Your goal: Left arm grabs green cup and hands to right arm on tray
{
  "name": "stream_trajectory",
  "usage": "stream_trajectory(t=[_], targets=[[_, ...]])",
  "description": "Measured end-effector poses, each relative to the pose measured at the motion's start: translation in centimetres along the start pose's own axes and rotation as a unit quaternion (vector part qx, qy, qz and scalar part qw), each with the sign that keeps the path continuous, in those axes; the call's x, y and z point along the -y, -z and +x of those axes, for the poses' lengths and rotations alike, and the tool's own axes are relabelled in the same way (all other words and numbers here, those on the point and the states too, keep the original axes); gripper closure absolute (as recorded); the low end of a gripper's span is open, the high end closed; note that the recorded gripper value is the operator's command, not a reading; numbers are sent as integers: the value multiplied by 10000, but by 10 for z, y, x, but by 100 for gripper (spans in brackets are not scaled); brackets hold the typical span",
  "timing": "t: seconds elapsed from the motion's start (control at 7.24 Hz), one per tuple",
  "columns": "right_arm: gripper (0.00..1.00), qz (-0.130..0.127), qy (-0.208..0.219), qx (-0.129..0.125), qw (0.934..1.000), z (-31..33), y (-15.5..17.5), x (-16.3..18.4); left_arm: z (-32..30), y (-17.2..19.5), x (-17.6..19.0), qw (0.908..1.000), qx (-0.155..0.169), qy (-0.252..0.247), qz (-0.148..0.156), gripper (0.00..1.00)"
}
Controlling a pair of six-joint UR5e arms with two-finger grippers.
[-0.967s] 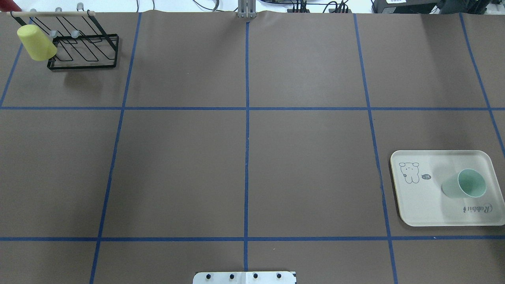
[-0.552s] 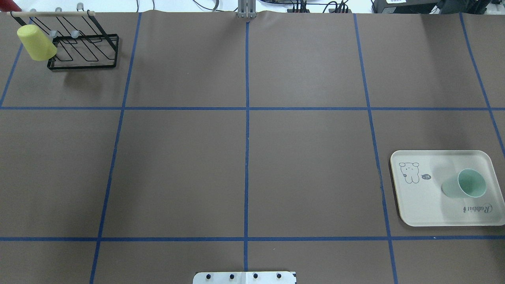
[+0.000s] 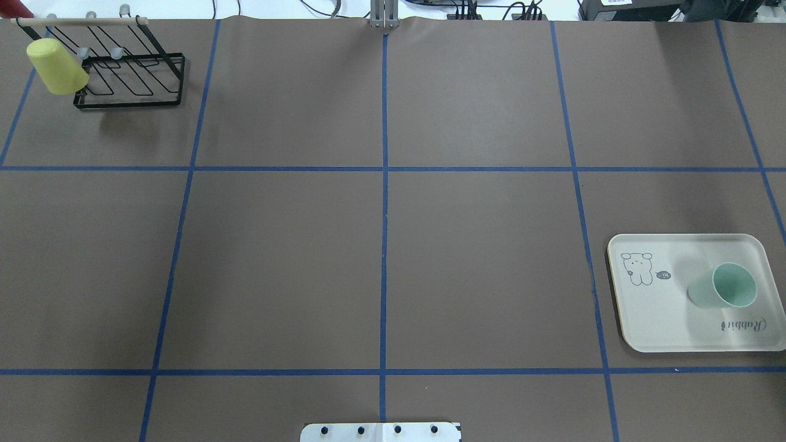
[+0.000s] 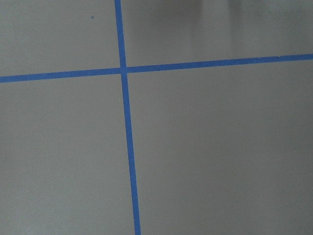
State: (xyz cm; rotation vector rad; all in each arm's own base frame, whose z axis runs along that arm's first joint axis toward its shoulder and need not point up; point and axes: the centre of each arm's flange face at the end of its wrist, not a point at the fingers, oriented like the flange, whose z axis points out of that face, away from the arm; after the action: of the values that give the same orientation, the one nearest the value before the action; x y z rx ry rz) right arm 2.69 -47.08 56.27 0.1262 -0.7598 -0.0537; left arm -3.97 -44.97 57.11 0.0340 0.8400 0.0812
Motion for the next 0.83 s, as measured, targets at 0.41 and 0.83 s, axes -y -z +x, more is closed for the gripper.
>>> stream_trajectory(t=[0.41,0.83], targets=[[1,50,29,-135,9999,1,4,2,-6,-4,-6,10000,3,80,-51,0],[1,66,8,-143,9999,3,5,1,-18,-12,-9,9996,-1,261,-128,0]])
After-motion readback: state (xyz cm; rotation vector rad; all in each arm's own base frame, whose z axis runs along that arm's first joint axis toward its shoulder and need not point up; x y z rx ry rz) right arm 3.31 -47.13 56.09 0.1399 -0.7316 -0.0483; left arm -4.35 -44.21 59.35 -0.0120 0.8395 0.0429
